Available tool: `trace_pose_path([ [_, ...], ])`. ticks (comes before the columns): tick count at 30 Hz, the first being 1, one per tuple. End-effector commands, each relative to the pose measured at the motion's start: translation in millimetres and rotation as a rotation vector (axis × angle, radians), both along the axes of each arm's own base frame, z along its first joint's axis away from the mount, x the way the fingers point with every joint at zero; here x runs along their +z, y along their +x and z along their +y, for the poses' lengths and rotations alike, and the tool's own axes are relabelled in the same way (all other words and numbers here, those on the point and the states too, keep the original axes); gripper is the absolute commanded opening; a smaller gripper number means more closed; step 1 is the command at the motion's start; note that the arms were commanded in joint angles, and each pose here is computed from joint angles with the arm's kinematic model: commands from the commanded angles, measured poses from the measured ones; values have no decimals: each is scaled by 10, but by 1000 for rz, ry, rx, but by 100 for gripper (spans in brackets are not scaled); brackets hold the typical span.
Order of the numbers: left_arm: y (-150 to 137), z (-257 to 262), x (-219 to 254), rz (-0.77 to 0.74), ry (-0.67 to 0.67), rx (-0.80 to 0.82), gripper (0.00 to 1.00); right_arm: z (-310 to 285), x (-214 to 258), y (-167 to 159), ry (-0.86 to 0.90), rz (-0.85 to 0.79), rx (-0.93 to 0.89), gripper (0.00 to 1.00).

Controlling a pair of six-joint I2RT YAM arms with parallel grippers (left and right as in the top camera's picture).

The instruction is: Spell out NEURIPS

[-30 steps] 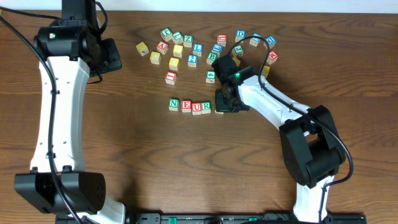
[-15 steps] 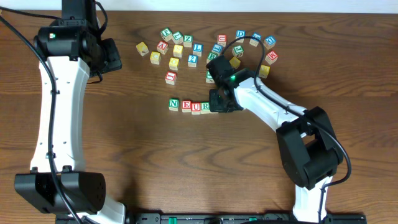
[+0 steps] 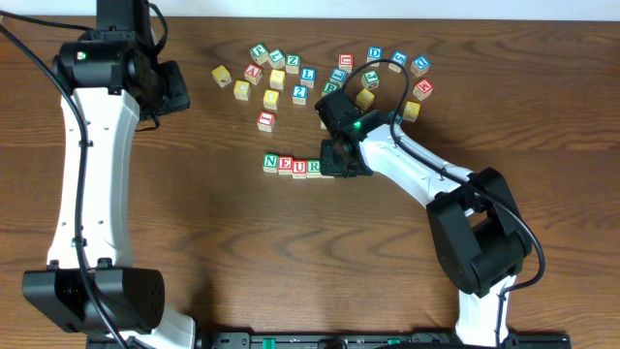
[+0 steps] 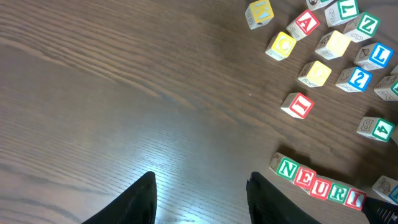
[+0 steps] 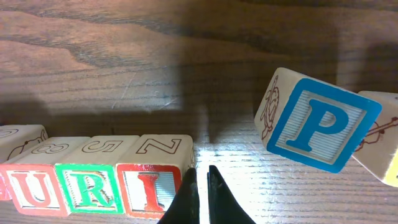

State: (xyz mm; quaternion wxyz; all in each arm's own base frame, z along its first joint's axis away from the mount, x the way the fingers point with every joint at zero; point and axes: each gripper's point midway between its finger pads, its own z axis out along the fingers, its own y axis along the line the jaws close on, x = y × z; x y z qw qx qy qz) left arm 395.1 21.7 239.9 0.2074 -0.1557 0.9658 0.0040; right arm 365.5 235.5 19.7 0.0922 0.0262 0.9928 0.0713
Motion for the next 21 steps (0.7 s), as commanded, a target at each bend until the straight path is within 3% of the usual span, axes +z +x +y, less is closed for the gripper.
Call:
trace_pose_path([
  [1, -2, 18, -64, 22, 5, -3, 46, 1, 67, 38, 7, -6, 10, 1],
  [10, -2, 18, -64, 22, 5, -4, 46, -177, 511, 291, -2, -35, 15, 1],
  [21, -2, 18, -64, 22, 5, -3, 47, -633, 329, 660, -46, -73, -86, 2],
])
